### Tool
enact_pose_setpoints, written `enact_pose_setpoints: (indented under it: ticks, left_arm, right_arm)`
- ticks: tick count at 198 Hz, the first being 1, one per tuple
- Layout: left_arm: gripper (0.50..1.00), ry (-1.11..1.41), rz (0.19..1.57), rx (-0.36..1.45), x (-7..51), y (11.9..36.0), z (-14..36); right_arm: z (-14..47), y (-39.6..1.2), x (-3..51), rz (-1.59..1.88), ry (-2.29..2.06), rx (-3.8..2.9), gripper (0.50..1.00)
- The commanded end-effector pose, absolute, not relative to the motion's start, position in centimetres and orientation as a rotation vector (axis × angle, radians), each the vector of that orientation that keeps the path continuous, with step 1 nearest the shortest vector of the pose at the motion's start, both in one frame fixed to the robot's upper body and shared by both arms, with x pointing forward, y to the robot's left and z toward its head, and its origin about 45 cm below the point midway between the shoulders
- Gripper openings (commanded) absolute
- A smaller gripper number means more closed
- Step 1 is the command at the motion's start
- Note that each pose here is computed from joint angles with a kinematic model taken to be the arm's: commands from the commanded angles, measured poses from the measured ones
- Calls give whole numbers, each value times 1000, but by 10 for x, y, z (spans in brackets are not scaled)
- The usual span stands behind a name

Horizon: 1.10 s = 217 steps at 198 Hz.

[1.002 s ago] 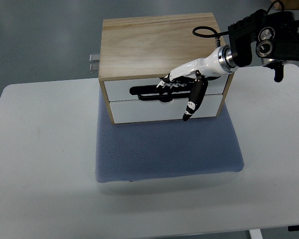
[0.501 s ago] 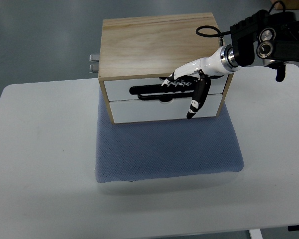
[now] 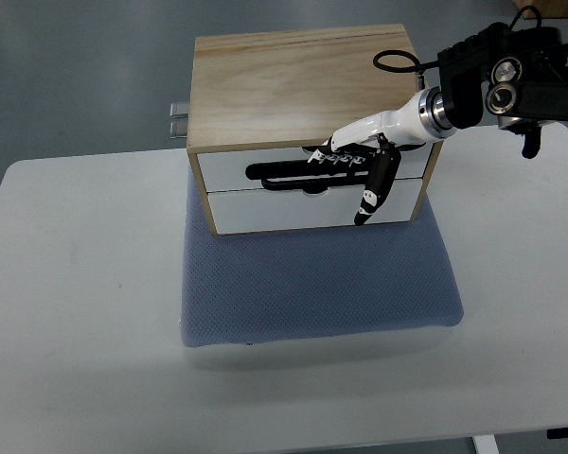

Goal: Open wood drawer with right hand
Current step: 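Hook the right hand fingers around the black drawer handle, then pull the upper drawer toward the robot with the right hand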

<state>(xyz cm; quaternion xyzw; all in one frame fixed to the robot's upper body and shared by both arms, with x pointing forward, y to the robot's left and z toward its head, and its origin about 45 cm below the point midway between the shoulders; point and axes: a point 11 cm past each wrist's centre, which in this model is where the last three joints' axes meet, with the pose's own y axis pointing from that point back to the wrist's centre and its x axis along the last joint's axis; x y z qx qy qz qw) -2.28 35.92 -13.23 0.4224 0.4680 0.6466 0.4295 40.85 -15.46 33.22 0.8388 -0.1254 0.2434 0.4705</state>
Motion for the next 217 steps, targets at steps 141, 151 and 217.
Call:
enact_pose_setpoints:
  ticks: [141, 151, 217]
  left_arm:
    - [1000, 1169, 1614, 1054, -23, 359, -132]
    - [1000, 1167, 1613, 1054, -23, 359, -132]
    - [1000, 1167, 1613, 1054, -23, 359, -132]
  right_arm:
    - [327, -145, 390, 548, -143, 2066, 944]
    - [326, -145, 386, 537, -115, 2068, 944]
    - [341, -142, 378, 537, -29, 2061, 944]
